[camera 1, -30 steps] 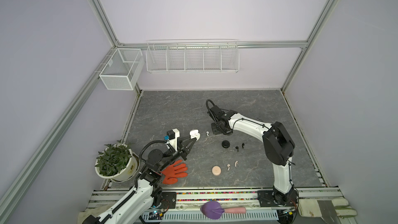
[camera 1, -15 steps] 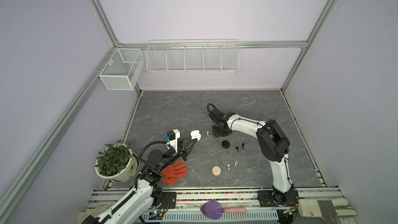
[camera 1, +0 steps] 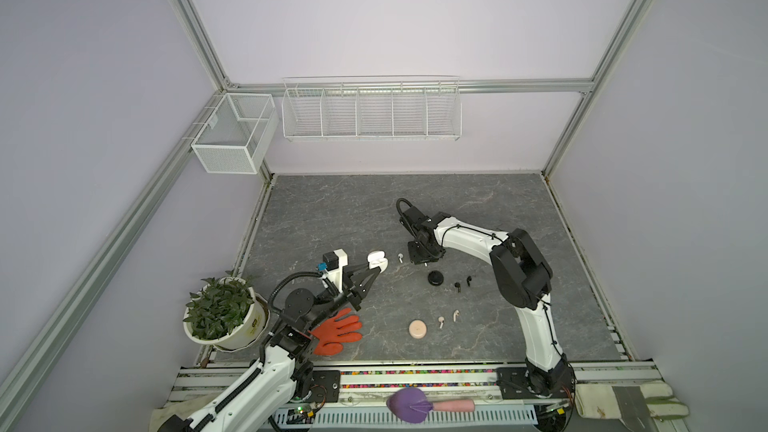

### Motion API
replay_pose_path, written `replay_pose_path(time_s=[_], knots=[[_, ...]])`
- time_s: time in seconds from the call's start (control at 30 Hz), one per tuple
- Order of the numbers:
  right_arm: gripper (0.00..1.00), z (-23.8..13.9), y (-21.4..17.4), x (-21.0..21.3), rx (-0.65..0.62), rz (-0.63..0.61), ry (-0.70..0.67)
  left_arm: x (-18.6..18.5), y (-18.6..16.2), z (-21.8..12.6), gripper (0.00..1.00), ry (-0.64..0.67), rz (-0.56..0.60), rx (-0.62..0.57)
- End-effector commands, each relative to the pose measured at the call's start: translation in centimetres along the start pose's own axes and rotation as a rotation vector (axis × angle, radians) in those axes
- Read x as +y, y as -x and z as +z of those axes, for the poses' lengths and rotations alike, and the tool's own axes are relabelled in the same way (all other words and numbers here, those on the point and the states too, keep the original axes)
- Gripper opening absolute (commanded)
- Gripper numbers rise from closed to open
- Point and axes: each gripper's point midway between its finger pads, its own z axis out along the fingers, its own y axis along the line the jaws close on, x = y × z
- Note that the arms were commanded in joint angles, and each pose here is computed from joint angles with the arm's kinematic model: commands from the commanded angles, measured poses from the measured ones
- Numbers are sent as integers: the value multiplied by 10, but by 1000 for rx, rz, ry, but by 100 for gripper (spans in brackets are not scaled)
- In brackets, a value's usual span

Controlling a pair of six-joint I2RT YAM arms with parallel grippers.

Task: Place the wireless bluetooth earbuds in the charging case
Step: 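Lower the right gripper and close it on one white earbud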

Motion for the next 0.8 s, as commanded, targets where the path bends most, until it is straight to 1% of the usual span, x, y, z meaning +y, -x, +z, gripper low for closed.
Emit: replay_pose_path(time_s=[0.0, 0.3, 0.77], knots=[[34, 16, -12, -14, 69, -22, -66, -4, 9, 1, 0, -8, 23, -23], [29, 15, -14, -11, 89, -30, -56, -2, 7, 2, 0, -5, 24, -15], [30, 4, -11, -9, 80, -44, -53, -1, 6, 2, 0, -2, 24, -12]])
